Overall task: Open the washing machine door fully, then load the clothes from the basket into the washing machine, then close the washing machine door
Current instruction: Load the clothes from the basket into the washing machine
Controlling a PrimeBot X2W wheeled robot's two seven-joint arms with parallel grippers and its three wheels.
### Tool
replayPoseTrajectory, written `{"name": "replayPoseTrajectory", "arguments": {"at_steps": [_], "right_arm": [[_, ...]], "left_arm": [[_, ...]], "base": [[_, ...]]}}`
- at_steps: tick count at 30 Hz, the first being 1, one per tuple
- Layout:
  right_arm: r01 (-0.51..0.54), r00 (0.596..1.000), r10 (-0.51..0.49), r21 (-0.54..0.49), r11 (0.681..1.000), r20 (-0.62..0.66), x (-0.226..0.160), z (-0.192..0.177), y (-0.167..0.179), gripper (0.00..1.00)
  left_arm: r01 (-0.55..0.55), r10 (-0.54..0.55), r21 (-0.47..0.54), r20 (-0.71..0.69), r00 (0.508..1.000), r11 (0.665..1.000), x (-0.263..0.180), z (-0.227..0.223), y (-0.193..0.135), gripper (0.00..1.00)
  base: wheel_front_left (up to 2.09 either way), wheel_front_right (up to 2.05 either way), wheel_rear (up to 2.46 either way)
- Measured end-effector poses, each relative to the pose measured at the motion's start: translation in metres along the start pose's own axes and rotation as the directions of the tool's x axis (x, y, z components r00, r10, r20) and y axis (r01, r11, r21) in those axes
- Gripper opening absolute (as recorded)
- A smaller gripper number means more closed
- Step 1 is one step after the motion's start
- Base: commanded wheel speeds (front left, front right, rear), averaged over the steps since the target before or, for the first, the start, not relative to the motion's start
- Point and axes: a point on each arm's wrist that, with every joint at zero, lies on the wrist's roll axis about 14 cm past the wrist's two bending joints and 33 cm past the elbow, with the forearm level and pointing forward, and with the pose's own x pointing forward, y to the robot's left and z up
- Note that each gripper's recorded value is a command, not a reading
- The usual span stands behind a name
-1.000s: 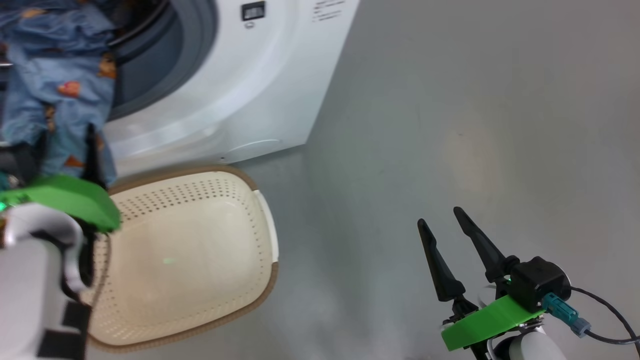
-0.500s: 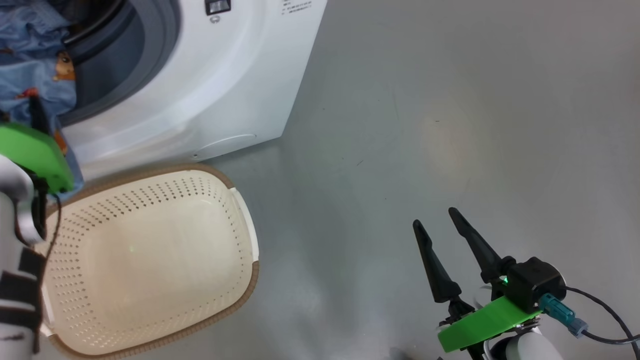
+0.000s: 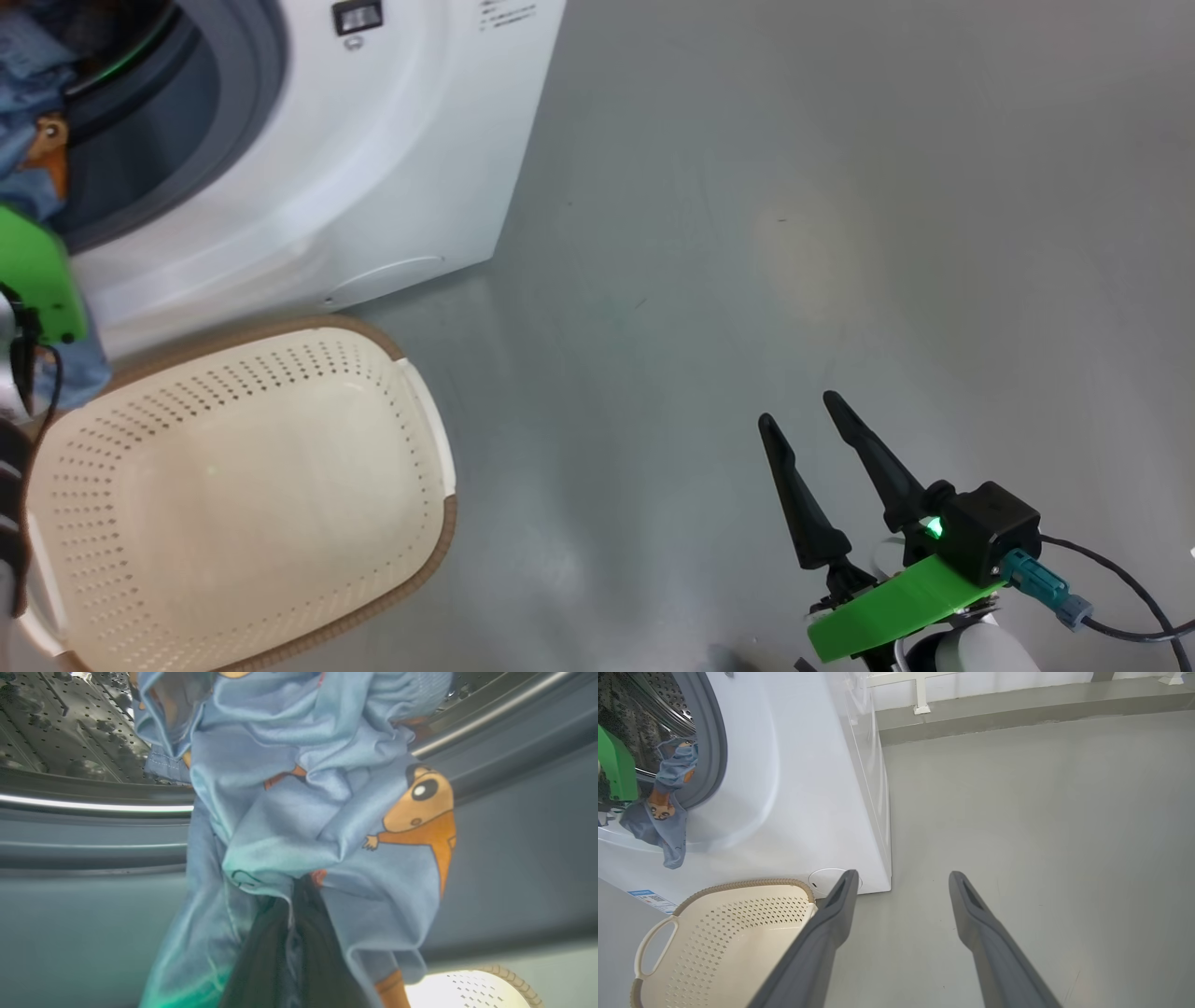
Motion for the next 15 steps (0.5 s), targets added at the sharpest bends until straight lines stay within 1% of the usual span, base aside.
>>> {"name": "replayPoseTrajectory", "arguments": {"at_steps": [5,6,7,9,11,12,15], "right_arm": [[0.017,1.000,-0.017,-0.004,1.000,0.000,-0.003,0.001,-0.005,1.00],[0.028,1.000,-0.028,0.001,1.000,0.000,-0.005,0.001,-0.008,1.00],[0.028,1.000,-0.028,0.001,1.000,0.000,-0.005,0.001,-0.008,1.00],[0.034,0.999,-0.034,0.001,0.999,-0.004,-0.006,0.000,-0.010,1.00],[0.028,1.000,-0.028,0.003,1.000,-0.010,-0.005,-0.002,-0.008,1.00],[0.019,1.000,-0.018,0.005,1.000,-0.017,-0.004,-0.005,-0.004,1.00],[0.009,1.000,-0.008,0.009,1.000,-0.028,-0.004,-0.008,0.000,1.00]], "left_arm": [[0.002,-0.002,0.004,-0.011,1.000,1.000,0.005,-0.002,-0.002,0.00],[0.004,-0.003,-0.017,0.028,1.000,1.000,0.006,0.003,-0.004,0.00],[0.004,-0.003,-0.017,0.028,1.000,1.000,0.006,0.003,-0.004,0.00],[-0.010,0.015,-0.035,0.148,0.989,0.999,0.006,0.024,-0.002,0.00],[-0.020,0.035,-0.062,0.251,0.967,0.998,0.004,0.048,-0.001,0.00],[-0.018,0.044,-0.084,0.318,0.947,0.996,0.003,0.066,0.000,0.00],[-0.031,0.068,-0.107,0.359,0.931,0.994,0.006,0.080,0.005,0.00]], "base": [[0.00,0.00,0.00],[0.00,0.00,0.00],[0.00,0.00,0.00],[0.00,0.00,0.00],[0.00,0.00,0.00],[0.00,0.00,0.00],[0.00,0.00,0.00]]}}
